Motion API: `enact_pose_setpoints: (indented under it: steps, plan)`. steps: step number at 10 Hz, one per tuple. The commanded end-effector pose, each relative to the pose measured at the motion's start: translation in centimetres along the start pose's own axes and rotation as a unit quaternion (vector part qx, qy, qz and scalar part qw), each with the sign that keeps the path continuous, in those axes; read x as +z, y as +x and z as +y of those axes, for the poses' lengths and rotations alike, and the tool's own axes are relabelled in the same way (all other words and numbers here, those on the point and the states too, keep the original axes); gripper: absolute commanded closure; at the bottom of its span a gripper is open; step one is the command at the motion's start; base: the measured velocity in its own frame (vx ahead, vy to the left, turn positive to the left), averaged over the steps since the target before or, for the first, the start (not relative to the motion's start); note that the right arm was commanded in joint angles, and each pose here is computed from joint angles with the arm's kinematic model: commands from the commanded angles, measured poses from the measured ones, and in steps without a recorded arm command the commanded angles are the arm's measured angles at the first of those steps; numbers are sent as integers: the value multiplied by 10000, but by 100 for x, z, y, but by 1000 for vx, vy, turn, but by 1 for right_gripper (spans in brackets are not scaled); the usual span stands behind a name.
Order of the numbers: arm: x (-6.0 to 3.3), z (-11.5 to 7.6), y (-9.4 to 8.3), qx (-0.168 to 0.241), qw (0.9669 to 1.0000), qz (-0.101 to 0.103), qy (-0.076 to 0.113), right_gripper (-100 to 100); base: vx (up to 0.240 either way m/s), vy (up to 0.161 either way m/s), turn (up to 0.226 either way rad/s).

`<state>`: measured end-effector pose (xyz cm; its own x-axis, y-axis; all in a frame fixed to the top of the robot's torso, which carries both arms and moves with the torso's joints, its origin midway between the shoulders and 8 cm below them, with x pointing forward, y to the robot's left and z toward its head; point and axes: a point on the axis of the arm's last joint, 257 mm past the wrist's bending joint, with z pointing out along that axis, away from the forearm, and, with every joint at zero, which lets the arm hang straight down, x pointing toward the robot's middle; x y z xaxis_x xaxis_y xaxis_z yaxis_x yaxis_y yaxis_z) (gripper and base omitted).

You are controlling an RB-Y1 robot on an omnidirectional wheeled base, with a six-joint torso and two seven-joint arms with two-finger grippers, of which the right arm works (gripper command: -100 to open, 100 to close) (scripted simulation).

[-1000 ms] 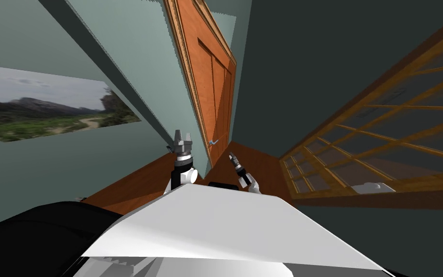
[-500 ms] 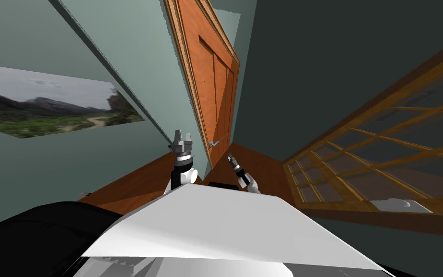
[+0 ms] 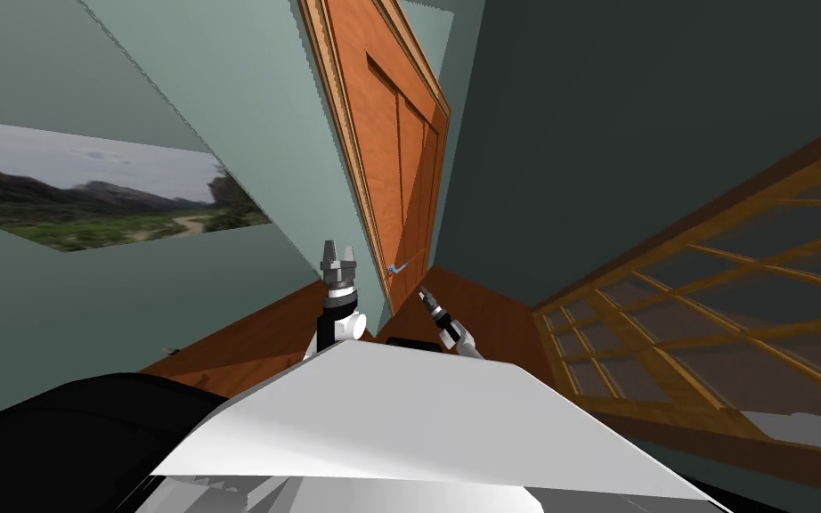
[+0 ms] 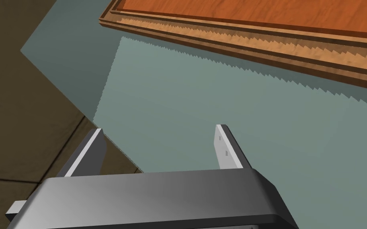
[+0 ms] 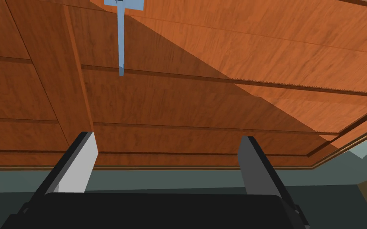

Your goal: Push the door open

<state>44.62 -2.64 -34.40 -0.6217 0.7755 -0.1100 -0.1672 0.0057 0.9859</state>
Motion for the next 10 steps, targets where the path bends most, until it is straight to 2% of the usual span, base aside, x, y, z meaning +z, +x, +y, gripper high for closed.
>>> enact_pose_setpoints:
  steps: [1, 5, 7, 9, 10]
  plan:
    - [-2, -58, 75, 61, 9999, 115, 66, -100, 114, -44, 112]
    - [19, -244, 379, 284, 9977, 529, 299, -100, 180, -59, 136]
    - [19, -244, 379, 284, 9977, 529, 299, -100, 88, -36, 14]
    - [23, -301, 501, 373, 9962, 684, 383, -100, 78, -27, 84]
    - [23, -301, 501, 373, 9962, 684, 383, -100, 74, -33, 48]
